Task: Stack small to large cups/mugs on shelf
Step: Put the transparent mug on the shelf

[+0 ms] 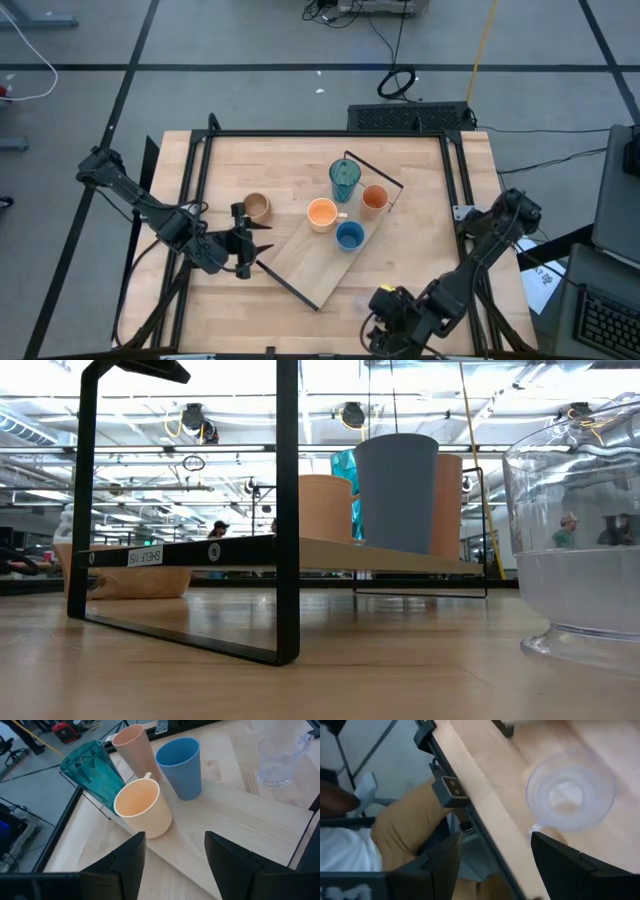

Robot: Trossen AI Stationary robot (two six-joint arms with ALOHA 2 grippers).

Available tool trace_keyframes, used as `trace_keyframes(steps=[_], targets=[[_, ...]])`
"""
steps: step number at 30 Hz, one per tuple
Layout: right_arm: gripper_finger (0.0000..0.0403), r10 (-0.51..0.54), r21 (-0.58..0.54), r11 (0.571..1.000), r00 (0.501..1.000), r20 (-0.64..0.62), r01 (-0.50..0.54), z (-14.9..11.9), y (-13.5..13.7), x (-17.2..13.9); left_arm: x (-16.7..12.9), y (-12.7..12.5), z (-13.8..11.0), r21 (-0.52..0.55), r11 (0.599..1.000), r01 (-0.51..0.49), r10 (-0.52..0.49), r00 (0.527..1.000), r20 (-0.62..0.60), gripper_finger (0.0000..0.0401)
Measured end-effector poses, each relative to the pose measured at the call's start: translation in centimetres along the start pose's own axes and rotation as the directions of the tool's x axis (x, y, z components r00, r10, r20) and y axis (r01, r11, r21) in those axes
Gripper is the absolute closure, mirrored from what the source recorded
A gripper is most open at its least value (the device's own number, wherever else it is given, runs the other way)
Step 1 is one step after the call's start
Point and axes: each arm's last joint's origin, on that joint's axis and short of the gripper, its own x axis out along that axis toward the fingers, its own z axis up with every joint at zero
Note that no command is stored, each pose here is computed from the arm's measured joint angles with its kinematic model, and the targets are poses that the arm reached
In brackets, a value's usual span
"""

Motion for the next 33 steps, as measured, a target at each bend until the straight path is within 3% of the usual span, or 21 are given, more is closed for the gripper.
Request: trace_keyframes(steps=[8, 20, 33], targets=[[0.0173, -0.034, 0.221, 0.975, 0.999, -0.017, 0.037, -0.9, -0.2, 0.1, 0.0, 0.0, 0.0, -0.006, 1.000, 0.004, -0.004, 1.000, -0.001, 0.0194], [0.0173, -0.106, 0.302, 0.945, 0.991, -0.079, 0.125, -1.9, -0.6, 3.5, 0.0, 0.0, 0.0, -0.003, 1.000, 0.004, -0.004, 1.000, -0.001, 0.0194], [0.0173, -0.205, 0.304, 0.927, 0.975, -0.084, 0.221, -2.3, -1.5, 7.3, 0.0, 0.0, 0.0, 0.003, 1.000, 0.003, -0.003, 1.000, -0.001, 0.0194]])
